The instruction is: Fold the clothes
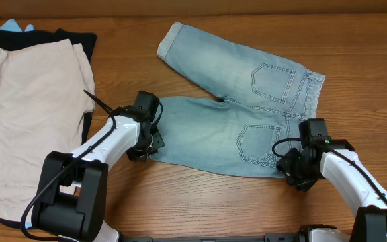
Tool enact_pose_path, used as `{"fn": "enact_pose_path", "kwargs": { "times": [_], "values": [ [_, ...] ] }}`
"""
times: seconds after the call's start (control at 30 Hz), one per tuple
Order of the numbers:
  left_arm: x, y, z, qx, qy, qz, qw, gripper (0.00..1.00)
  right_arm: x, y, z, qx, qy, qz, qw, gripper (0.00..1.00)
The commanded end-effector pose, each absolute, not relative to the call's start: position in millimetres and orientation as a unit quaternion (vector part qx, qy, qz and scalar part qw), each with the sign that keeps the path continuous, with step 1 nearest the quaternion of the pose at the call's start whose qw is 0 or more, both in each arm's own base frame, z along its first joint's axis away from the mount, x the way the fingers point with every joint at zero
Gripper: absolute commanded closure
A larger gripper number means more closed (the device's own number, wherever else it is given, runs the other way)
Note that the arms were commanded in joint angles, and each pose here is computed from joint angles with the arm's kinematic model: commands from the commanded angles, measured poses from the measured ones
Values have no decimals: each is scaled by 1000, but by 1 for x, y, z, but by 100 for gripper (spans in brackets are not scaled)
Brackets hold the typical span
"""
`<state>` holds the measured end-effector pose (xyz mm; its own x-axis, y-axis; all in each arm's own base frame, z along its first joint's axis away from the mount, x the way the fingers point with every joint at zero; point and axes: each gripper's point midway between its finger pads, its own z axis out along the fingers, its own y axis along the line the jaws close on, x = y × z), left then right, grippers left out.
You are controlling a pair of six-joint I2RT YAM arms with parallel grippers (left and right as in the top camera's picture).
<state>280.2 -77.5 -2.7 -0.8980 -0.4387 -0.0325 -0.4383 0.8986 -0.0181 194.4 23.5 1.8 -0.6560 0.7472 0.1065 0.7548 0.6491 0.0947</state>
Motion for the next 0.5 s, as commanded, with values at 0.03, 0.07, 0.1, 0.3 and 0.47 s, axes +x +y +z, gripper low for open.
{"fn": "enact_pose_path", "kwargs": {
  "times": [0.03, 0.07, 0.1, 0.3, 0.47],
  "values": [
    [279, -64, -10, -226, 974, 23, 23, 96, 191, 17, 0, -446, -894, -41, 25, 58],
    [281, -63, -10, -226, 973, 23, 27, 96, 190, 13, 0, -457, -888, -30, 23, 59],
    [282, -62, -9, -227, 973, 26, 31, 96, 189, 8, -1, -469, -883, -18, 19, 58],
    [293, -39, -9, -265, 963, 26, 43, 96, 196, -5, -1, -487, -873, 10, -11, 58],
    [295, -28, -9, -283, 958, 26, 44, 96, 207, -6, 0, -487, -873, 2, -33, 58]
  ]
}}
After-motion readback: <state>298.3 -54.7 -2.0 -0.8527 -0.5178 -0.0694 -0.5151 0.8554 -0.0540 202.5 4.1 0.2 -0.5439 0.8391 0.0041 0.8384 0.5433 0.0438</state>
